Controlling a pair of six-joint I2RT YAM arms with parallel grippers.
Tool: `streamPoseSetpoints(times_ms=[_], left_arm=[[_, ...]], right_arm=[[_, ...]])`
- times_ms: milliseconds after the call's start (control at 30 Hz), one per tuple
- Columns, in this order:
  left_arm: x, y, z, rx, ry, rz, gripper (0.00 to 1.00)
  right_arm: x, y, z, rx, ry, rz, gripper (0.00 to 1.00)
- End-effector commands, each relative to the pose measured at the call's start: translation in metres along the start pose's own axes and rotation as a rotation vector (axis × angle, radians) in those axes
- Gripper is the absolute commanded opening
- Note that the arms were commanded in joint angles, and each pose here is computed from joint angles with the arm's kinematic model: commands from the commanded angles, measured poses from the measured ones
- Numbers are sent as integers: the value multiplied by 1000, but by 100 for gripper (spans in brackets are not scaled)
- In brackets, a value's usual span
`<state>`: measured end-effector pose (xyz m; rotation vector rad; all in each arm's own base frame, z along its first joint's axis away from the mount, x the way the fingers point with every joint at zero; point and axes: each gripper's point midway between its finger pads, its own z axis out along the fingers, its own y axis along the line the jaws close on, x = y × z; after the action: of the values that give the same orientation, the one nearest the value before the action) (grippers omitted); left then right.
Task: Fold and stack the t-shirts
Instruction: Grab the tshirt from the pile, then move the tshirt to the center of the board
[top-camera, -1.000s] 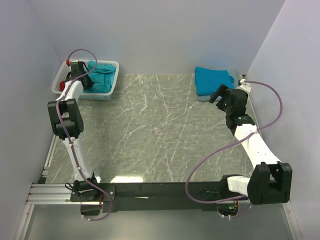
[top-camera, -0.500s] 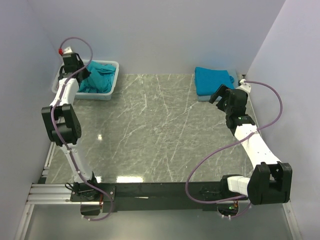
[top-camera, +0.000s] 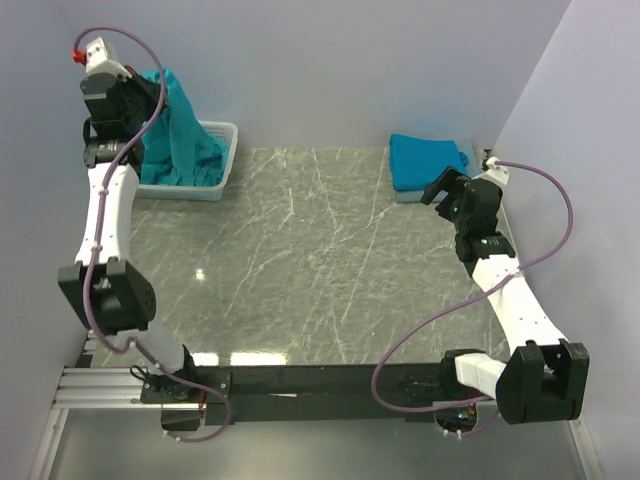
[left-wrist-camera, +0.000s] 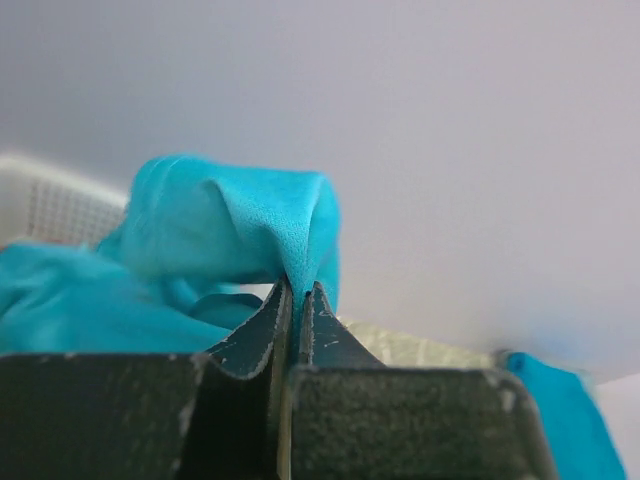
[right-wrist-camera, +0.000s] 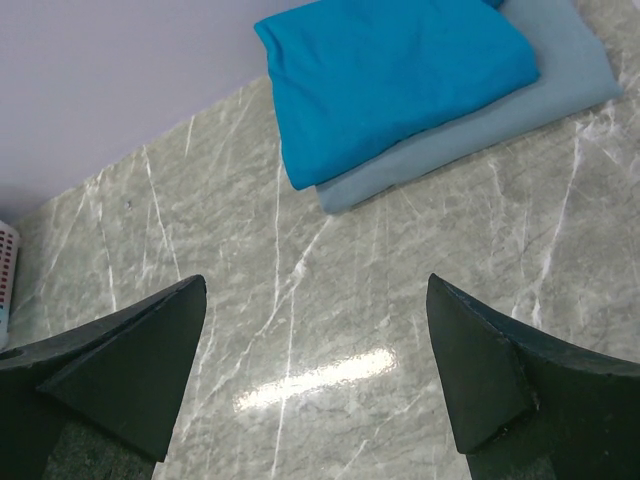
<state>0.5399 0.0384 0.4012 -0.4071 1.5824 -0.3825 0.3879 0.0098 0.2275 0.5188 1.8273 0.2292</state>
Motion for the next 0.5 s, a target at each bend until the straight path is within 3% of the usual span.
streamPoseSetpoints(times_ms=[0,167,233,467], left_arm=[[-73,-84,-58,193,-193,74,3],[-86,-145,-109,355,-216,154,7],[-96,-165,-129,408,-228,172,3],[-68,-261,-208,737,-161,203,0]], right_arm=[[-9,7,-8,-28,-34,9,96],[-14,13,-10,-56,-56,20,96],[-15,14,-12,-65,-57,22,96],[-20,17,-21,-85,-83,32,96]])
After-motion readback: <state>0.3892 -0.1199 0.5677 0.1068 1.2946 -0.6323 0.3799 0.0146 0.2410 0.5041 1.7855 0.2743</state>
